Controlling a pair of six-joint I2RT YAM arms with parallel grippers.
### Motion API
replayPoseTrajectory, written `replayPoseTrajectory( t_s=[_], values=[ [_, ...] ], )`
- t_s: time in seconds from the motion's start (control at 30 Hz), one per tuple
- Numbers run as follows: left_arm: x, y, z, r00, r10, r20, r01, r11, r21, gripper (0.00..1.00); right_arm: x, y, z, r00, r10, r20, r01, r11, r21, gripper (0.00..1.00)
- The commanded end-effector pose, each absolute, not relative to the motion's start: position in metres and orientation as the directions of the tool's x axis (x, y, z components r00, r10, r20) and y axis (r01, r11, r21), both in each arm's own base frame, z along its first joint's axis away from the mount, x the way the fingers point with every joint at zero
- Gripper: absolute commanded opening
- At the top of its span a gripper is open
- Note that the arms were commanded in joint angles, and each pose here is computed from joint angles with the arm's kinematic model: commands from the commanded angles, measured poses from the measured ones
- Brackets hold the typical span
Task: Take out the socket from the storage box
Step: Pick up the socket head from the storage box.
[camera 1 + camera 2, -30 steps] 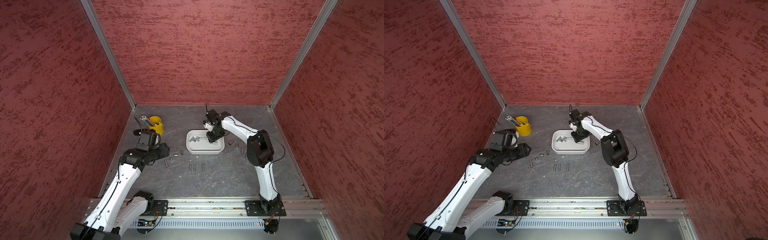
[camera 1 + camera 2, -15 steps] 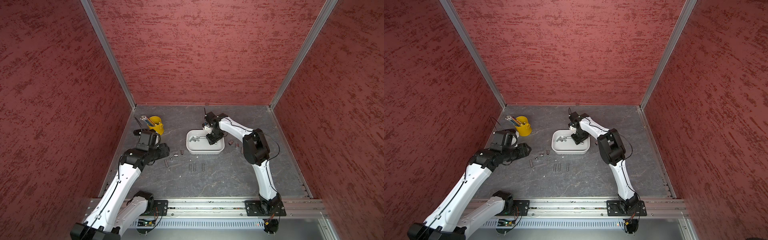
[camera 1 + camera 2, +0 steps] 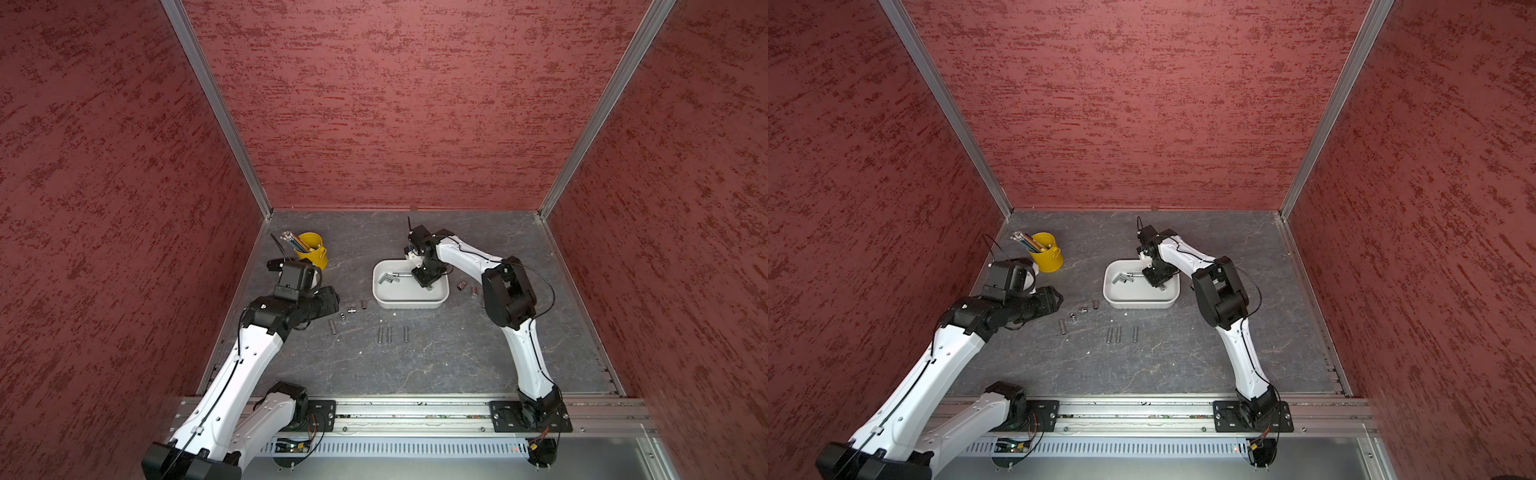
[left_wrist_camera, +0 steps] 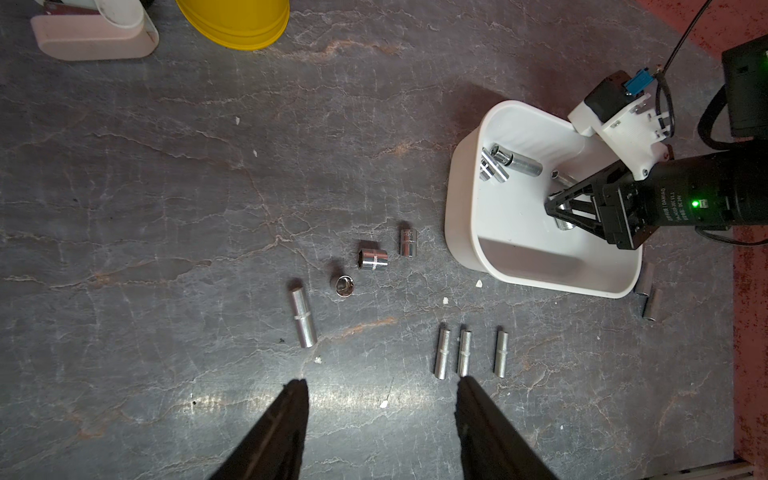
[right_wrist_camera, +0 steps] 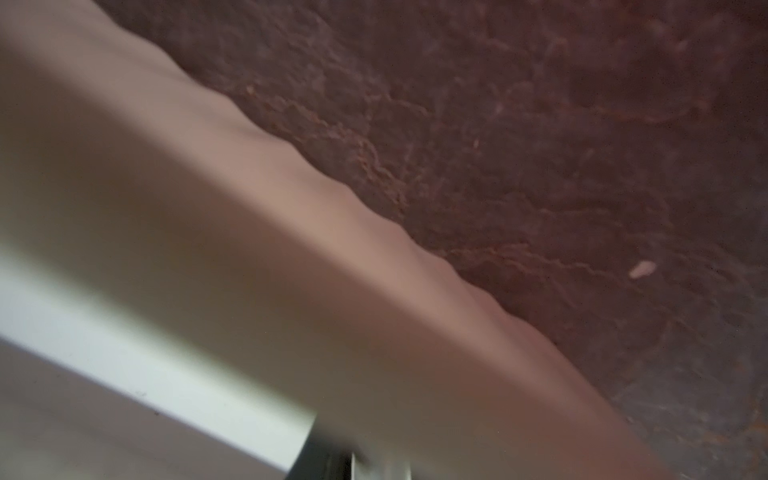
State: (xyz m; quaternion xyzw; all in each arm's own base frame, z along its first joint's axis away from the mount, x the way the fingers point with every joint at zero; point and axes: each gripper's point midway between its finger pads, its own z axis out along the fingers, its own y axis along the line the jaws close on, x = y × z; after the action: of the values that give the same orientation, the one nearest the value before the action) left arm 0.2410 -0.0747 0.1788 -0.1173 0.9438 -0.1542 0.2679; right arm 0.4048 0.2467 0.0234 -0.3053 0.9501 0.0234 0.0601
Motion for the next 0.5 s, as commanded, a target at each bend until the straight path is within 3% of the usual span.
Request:
replayPoseTrajectory(
  t_s=[0.0, 0.27, 0.47],
  values=[
    [0.244, -0.073, 0.179, -0.823, -0.294, -0.487, -0.130, 0.930, -0.343, 0.59, 0.394, 0.249, 0.030, -0.817, -0.564, -0.121, -0.572, 0.820, 0.032, 0.13],
    [0.244, -0.072, 0.179, -0.822, -0.295, -0.487, -0.131, 0.931, -0.342, 0.59, 0.400, 0.258, 0.088, -0.874, -0.421, -0.241, -0.452, 0.887, 0.091, 0.06],
    [0.244, -0.073, 0.178, -0.824, -0.294, -0.485, -0.130, 0.930, -0.344, 0.59, 0.388, 0.256, 0.118, -0.940, -0.252, -0.231, -0.297, 0.937, 0.184, 0.07]
  ],
)
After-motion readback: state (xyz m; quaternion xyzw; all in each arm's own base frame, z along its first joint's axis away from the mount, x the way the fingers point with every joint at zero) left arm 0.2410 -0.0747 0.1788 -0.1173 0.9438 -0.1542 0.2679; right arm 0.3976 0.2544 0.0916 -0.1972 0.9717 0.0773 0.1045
